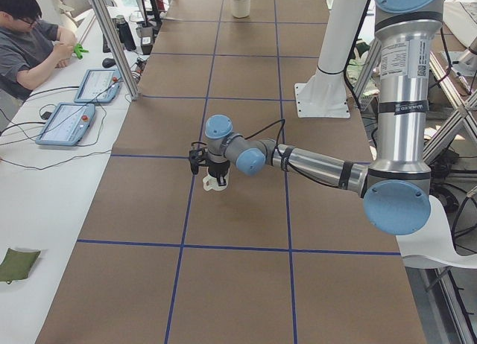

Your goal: Left arm hands cup to right arm to dump lemon

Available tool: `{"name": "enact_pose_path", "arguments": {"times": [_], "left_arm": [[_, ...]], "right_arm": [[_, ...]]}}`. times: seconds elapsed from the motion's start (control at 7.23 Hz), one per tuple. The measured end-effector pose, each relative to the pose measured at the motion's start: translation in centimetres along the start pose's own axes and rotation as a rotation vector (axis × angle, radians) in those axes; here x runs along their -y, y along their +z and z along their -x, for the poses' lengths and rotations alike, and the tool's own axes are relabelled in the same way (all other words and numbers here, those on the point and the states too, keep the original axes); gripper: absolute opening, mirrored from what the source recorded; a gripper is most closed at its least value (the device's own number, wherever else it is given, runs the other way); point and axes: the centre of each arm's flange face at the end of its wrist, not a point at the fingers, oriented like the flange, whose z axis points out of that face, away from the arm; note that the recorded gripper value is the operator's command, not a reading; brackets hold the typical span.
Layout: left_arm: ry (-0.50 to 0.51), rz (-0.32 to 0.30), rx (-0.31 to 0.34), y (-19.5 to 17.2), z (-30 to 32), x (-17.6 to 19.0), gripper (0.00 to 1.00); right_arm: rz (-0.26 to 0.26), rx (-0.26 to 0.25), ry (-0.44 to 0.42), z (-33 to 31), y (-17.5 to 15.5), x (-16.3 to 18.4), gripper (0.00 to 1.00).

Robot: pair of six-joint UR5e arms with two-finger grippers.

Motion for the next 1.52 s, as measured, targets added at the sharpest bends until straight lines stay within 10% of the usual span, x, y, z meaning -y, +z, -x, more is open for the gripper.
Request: {"name": "enact_pose_path", "arguments": {"times": [0.28,0.41,0.55,1.52], "left_arm": [[0.006,0.034,0.021,1.4,0.0,-1.3,0.01],[0.004,0.046,0.033,1.8,0.0,-1.5,0.69],[0.006,0.052,0.039,2.1,0.1,-1.6,1.0],[0.166,0.053,0.074,-4.2,0.0,4.6,1.0]], "right_arm": [[0.002,-0.003,-0.001,-0.4,0.0,-0.6,1.0],[0.001,-0.003,-0.002,-0.4,-0.1,-0.7,1.0],[0.002,-0.003,-0.002,-0.4,-0.1,-0.8,1.0],[0.07,-0.051,-0.096,-3.7,0.2,-0.7,1.0]]}}
